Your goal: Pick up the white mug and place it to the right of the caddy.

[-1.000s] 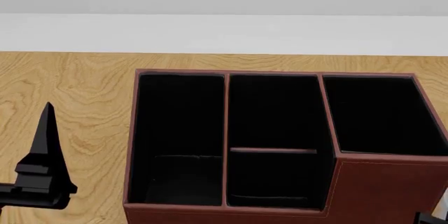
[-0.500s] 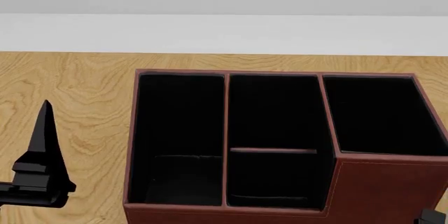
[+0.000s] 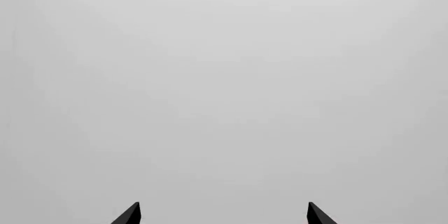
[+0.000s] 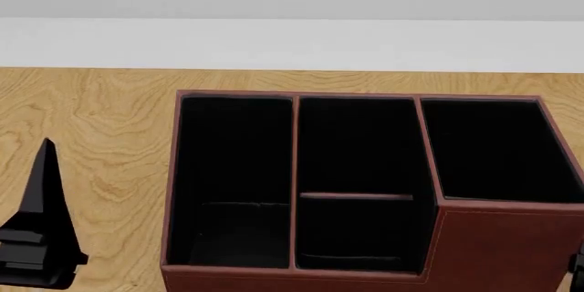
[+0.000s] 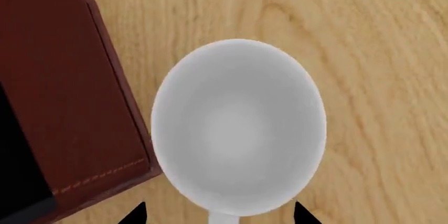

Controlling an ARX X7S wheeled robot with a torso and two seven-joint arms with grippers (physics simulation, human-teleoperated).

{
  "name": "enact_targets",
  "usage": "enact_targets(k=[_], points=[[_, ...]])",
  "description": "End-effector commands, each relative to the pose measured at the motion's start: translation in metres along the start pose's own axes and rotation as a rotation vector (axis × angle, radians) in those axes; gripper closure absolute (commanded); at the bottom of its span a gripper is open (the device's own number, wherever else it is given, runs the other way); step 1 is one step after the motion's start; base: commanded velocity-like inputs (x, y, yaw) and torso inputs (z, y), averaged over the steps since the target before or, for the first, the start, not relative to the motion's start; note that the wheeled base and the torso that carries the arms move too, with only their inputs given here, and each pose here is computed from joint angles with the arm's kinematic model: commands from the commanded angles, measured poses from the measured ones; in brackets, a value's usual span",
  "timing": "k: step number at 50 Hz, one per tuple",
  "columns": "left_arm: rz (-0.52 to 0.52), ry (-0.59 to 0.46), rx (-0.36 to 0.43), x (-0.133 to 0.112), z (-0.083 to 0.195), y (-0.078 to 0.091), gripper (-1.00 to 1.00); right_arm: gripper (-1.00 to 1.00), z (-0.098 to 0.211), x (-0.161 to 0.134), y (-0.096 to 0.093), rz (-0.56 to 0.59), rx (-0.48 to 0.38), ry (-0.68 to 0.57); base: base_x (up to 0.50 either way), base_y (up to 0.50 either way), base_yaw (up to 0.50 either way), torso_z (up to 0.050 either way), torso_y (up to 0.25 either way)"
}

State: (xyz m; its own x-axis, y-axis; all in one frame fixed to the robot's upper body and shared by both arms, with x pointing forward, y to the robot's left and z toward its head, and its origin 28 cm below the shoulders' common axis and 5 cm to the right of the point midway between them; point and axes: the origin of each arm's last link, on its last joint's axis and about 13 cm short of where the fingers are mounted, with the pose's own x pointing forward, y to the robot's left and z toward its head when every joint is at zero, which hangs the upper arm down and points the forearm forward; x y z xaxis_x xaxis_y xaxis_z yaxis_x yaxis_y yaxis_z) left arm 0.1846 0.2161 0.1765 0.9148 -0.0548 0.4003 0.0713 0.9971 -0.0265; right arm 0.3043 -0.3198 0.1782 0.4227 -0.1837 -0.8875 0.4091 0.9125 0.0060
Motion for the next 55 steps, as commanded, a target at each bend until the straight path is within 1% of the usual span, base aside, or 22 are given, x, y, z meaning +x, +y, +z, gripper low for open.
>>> enact_targets(k=[1,7,8,9,10,23,28,30,32,39,47,48,49,51,55], points=[[-0.009,-0.019,-0.006,-0.006,0.004,0.000,-1.00,-1.00,-0.002,-0.029,0.001,-0.029,-0.038,-0.094,0.00,0.00,0.00,0.000,0.000],[-0.009,-0.023,-0.010,-0.007,0.005,-0.001,-1.00,-1.00,-0.003,-0.035,-0.004,-0.031,-0.041,-0.118,0.00,0.00,0.00,0.000,0.000],[-0.009,-0.023,-0.010,-0.007,0.005,-0.001,-1.00,-1.00,-0.004,-0.038,-0.006,-0.061,-0.039,-0.122,0.00,0.00,0.00,0.000,0.000],[-0.008,-0.023,-0.009,-0.006,0.005,-0.001,-1.00,-1.00,-0.006,-0.041,-0.005,-0.063,-0.039,-0.126,0.00,0.00,0.00,0.000,0.000],[-0.006,-0.024,-0.011,-0.006,0.005,-0.001,-1.00,-1.00,-0.007,-0.045,-0.002,-0.030,-0.044,-0.129,0.00,0.00,0.00,0.000,0.000],[-0.004,-0.033,-0.013,-0.008,0.008,-0.001,-1.00,-1.00,-0.020,-0.084,-0.002,-0.015,-0.062,-0.205,0.00,0.00,0.00,0.000,0.000],[-0.006,-0.033,-0.014,-0.009,0.008,-0.002,-1.00,-1.00,-0.032,-0.101,-0.006,-0.003,-0.070,-0.220,0.00,0.00,0.00,0.000,0.000],[-0.006,-0.033,-0.017,-0.010,0.007,-0.002,-1.00,-1.00,-0.038,-0.108,-0.008,0.021,-0.076,-0.227,0.00,0.00,0.00,0.000,0.000],[-0.005,-0.034,-0.016,-0.011,0.007,-0.002,-1.00,-1.00,-0.042,-0.112,-0.009,0.019,-0.083,-0.230,0.00,0.00,0.00,0.000,0.000],[-0.010,-0.037,-0.023,-0.015,0.007,-0.001,-1.00,-1.00,-0.065,-0.141,-0.019,0.022,-0.079,-0.279,0.00,0.00,0.00,0.000,0.000],[-0.016,-0.041,-0.024,-0.018,0.008,-0.002,-1.00,-1.00,-0.085,-0.163,-0.024,0.014,-0.083,-0.321,0.00,0.00,0.00,0.000,0.000],[-0.017,-0.041,-0.031,-0.019,0.015,-0.001,-1.00,-1.00,-0.087,-0.166,-0.024,0.012,-0.085,-0.325,0.00,0.00,0.00,0.000,0.000],[-0.016,-0.041,-0.033,-0.019,0.017,0.001,-1.00,-1.00,-0.089,-0.168,-0.025,0.015,-0.086,-0.332,0.00,0.00,0.00,0.000,0.000],[-0.017,-0.040,-0.031,-0.021,0.015,0.004,-1.00,-1.00,-0.093,-0.173,-0.025,0.014,-0.089,-0.343,0.00,0.00,0.00,0.000,0.000],[-0.021,-0.036,-0.021,-0.022,0.016,0.004,-1.00,-1.00,-0.099,-0.182,-0.026,0.029,-0.092,-0.367,0.00,0.00,0.00,0.000,0.000]])
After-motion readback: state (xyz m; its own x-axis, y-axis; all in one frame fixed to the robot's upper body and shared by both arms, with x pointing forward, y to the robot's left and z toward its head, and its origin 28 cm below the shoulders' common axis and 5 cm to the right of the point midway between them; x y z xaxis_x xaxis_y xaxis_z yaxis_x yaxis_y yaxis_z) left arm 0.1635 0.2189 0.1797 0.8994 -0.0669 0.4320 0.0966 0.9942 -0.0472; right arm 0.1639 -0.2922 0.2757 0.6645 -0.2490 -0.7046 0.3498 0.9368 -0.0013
